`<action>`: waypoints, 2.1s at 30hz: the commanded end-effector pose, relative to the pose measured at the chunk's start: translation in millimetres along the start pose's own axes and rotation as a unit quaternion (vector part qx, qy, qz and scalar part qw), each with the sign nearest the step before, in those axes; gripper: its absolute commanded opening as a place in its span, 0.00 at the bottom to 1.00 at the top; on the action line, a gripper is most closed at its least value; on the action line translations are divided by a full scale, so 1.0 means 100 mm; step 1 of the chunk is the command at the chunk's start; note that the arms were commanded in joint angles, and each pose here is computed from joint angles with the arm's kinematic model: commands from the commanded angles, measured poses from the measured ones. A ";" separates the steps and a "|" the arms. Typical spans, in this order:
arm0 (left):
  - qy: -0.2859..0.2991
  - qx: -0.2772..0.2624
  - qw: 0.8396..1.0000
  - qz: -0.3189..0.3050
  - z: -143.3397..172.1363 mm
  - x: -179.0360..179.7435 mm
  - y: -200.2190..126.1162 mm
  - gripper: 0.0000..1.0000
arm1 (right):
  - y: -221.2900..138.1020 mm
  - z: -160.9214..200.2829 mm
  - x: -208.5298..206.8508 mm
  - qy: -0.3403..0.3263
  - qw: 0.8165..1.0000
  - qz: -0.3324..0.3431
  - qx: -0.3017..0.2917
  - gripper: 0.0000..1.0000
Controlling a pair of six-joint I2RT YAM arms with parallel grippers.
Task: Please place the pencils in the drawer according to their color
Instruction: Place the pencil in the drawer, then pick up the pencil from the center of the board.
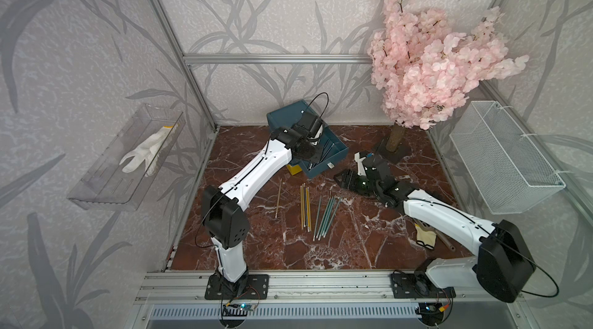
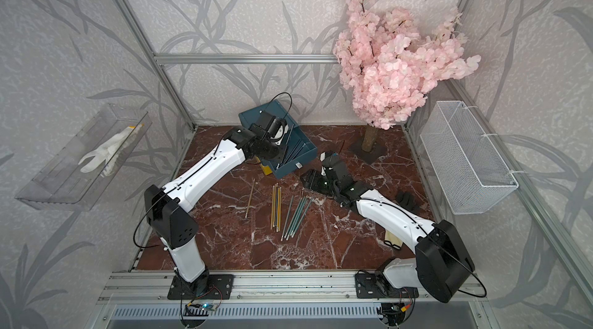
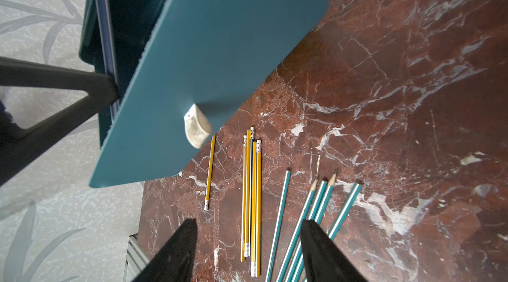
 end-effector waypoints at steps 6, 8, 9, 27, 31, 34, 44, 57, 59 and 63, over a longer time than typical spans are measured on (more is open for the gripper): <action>0.002 -0.024 1.000 0.005 -0.08 -0.02 -0.32 0.65 | 0.00 -0.15 0.11 -0.005 1.000 -0.016 -0.013 0.64; -0.006 -0.043 0.999 0.006 -0.14 -0.02 -0.43 0.71 | 0.00 -0.16 0.12 -0.006 1.000 -0.015 -0.013 0.63; -0.011 -0.053 0.999 0.009 -0.17 -0.02 -0.49 0.73 | 0.00 -0.17 0.13 -0.007 1.000 -0.016 -0.014 0.63; -0.231 -0.100 0.968 0.010 1.33 0.40 -0.76 0.94 | -0.15 0.19 -0.14 -0.007 0.999 0.004 0.035 0.63; -0.255 -0.072 0.964 0.038 1.72 0.37 -0.39 0.98 | -0.17 0.33 -0.25 -0.007 0.999 0.018 0.049 0.63; -0.253 -0.047 0.965 0.056 1.86 0.30 -0.12 0.98 | -0.16 0.41 -0.31 -0.005 0.998 0.026 0.058 0.63; -0.237 0.008 0.969 0.061 1.76 0.14 0.44 0.19 | -0.15 0.51 -0.32 -0.006 0.997 0.040 0.060 0.63; -0.208 0.049 0.974 0.069 1.71 0.04 0.85 0.03 | -0.15 0.49 -0.28 -0.011 0.997 0.048 0.055 0.63; -0.206 0.054 0.975 0.066 1.72 0.04 0.89 0.01 | -0.14 0.49 -0.28 -0.011 0.997 0.048 0.055 0.63; -0.201 0.067 0.976 0.057 1.75 0.05 0.98 0.00 | -0.13 0.48 -0.27 -0.011 0.997 0.049 0.055 0.63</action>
Point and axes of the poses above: each gripper's point midway between its finger pads, its own y axis out along the fingers, its own x axis along the line the jaws close on, z = x × y, the point moved 8 cm from there along -y, back along the fingers, and after that the axes turned 1 degree about -y, right-handed, at the moved point
